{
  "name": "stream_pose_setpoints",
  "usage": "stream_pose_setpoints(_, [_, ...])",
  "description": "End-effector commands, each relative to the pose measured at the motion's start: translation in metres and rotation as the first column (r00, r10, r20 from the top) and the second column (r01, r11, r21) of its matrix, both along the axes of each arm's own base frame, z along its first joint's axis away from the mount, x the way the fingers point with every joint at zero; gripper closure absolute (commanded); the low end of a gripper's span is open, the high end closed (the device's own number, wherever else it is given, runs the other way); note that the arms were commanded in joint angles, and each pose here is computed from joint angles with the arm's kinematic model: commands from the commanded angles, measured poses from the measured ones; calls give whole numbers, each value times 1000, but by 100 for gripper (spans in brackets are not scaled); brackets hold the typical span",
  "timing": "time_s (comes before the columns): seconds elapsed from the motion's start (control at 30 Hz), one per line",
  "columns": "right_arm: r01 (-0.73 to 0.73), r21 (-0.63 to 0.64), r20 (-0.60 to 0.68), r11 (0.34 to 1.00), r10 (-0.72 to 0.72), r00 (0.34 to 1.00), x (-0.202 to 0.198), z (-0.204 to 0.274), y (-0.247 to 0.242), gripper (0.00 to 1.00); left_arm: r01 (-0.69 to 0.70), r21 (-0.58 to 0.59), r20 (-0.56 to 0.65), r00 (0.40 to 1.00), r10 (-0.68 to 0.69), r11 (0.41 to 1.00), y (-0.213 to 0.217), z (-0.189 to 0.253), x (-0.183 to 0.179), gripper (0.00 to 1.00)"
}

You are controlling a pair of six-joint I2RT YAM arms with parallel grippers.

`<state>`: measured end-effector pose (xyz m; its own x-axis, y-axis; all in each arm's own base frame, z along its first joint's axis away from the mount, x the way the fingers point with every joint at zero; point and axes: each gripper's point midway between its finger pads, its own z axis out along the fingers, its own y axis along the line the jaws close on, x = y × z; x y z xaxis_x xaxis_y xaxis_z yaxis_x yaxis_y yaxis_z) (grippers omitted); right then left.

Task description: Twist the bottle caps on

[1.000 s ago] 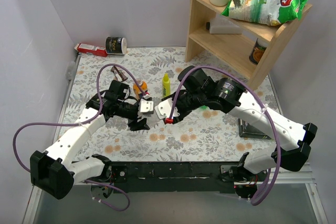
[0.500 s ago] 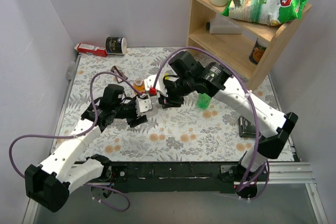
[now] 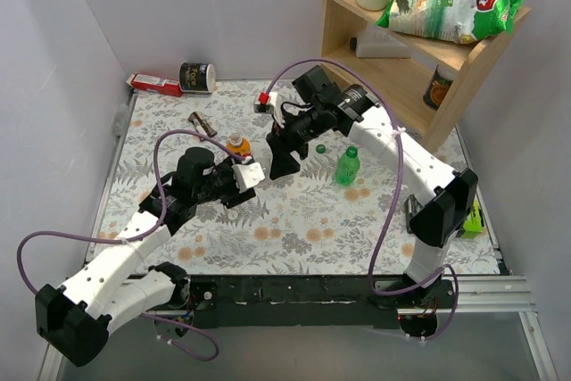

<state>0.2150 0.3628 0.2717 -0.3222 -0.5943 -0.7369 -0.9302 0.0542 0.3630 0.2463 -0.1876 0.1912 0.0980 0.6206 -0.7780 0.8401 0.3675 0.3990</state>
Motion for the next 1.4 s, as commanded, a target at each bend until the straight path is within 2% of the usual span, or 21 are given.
stream_pose_setpoints(0.0, [-17, 62, 388, 998, -8, 922, 22, 50, -29, 21, 158, 10, -114, 981, -156, 987, -5, -2, -41, 100])
stream_pose_setpoints(0.07, [-77, 48, 513, 996, 41, 857, 24, 49, -39, 21, 215, 7, -160, 964, -211, 977, -6, -7, -56, 100])
stream_pose_setpoints(0.13, [-140, 46, 565, 989, 90, 820, 6, 45, -54, 21, 271, 39, -217, 942, -256, 962, -1, -16, -72, 100])
stream_pose_setpoints(0.17, [-219, 55, 628, 974, 137, 766, 0, 49, -54, 21, 313, 42, -227, 928, -296, 949, -2, -17, -78, 100])
stream_pose_setpoints(0.2, [-249, 54, 648, 967, 156, 746, -13, 44, -61, 21, 328, 52, -271, 914, -303, 943, 0, -23, -84, 100])
stream_pose_setpoints(0.3, [-339, 30, 737, 940, 208, 643, -32, 46, -59, 24, 370, 57, -283, 897, -341, 927, -1, -18, -87, 100])
stream_pose_setpoints(0.5, [-491, -69, 803, 868, 340, 489, -67, 37, -44, 34, 386, 44, -278, 891, -360, 921, -8, -11, -83, 100])
stream_pose_setpoints(0.63, [-541, -119, 812, 833, 395, 430, -82, 28, -40, 36, 388, 25, -286, 886, -365, 921, -10, -9, -84, 100])
stream_pose_setpoints(0.83, [-527, -139, 816, 838, 399, 419, -81, 19, -39, 38, 383, -3, -277, 887, -369, 924, -14, -3, -84, 100])
stream_pose_setpoints(1.13, [-484, -118, 844, 867, 344, 411, -73, 25, -35, 52, 371, -29, -279, 888, -364, 928, -18, 0, -82, 100])
stream_pose_setpoints(1.27, [-470, -91, 816, 878, 336, 470, -74, 25, -32, 59, 340, -35, -263, 904, -337, 940, -20, 3, -75, 100])
stream_pose_setpoints(1.37, [-422, -66, 747, 904, 325, 579, -75, 19, -28, 63, 272, -36, -216, 937, -273, 962, -20, 7, -60, 100])
